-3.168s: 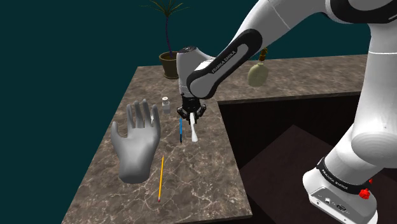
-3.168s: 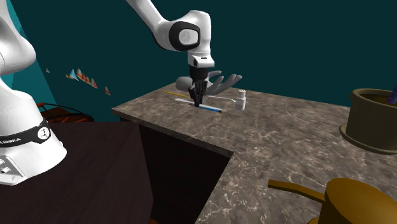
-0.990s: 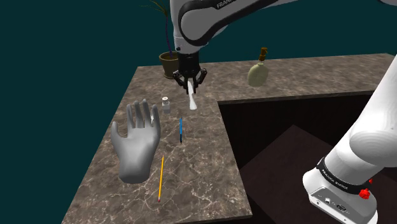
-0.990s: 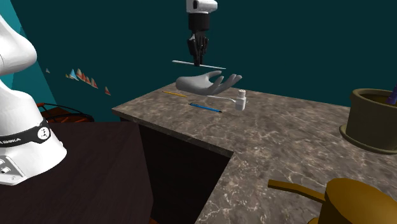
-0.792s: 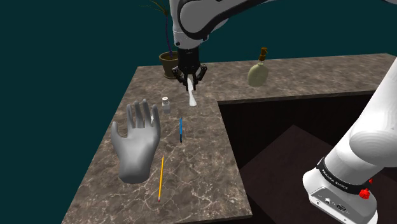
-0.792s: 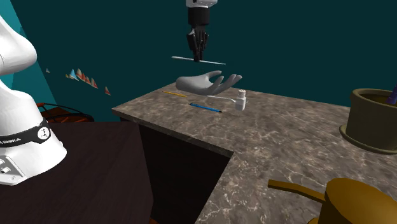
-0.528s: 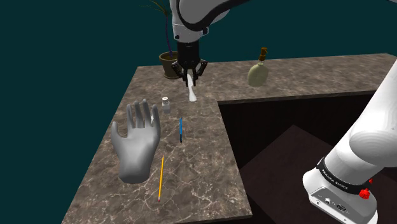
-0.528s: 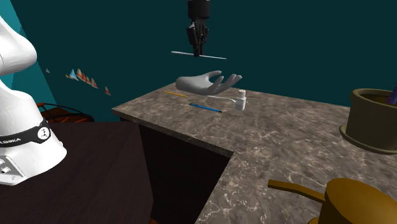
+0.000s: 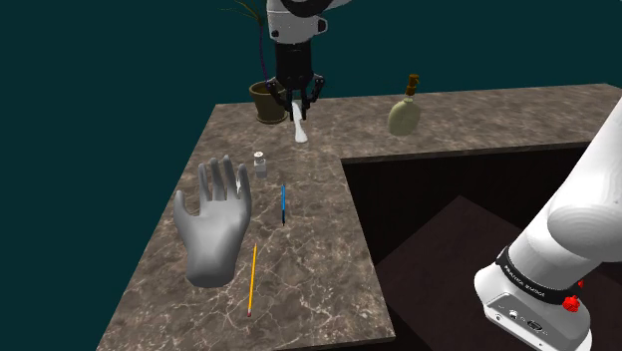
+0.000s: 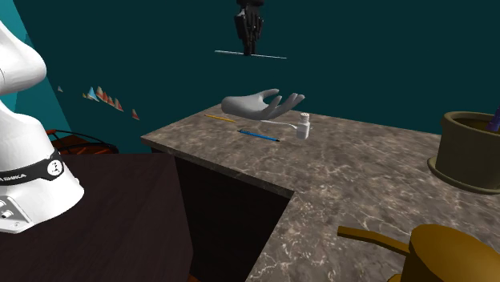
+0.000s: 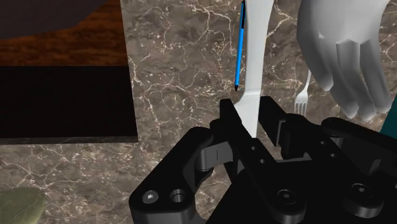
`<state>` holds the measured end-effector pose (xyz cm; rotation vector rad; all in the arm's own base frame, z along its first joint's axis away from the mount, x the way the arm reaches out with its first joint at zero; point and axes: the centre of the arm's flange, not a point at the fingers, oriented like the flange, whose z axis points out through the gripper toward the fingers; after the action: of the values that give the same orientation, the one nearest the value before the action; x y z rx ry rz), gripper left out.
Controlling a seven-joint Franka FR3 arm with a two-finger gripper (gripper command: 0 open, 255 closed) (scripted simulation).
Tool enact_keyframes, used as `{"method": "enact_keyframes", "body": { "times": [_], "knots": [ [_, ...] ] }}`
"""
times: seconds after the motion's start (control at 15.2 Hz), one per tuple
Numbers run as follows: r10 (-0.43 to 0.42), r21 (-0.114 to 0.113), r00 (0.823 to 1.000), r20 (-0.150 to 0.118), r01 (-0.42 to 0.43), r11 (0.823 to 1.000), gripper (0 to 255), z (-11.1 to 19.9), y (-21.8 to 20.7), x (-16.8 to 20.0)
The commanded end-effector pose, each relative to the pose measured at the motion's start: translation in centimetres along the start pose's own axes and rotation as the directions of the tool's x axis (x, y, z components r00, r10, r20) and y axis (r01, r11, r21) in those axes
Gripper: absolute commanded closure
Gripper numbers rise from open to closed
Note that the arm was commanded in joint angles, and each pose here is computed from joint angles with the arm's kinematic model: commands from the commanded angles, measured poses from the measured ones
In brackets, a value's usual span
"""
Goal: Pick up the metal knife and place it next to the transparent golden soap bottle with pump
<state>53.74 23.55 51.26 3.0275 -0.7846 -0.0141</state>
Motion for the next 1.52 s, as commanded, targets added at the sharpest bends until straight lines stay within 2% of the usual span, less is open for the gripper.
{"method": "enact_keyframes", "body": {
  "times": [0.0, 0.33, 1.45],
  "knots": [
    [0.000, 0.000, 1.000, 0.000, 0.000, 1.000, 255, -1.0, 0.0, 0.0],
    [0.000, 0.000, 1.000, 0.000, 0.000, 1.000, 255, -3.5, 0.0, 0.0],
    [0.000, 0.000, 1.000, 0.000, 0.000, 1.000, 255, -3.4, 14.6, 17.1]
  ]
}}
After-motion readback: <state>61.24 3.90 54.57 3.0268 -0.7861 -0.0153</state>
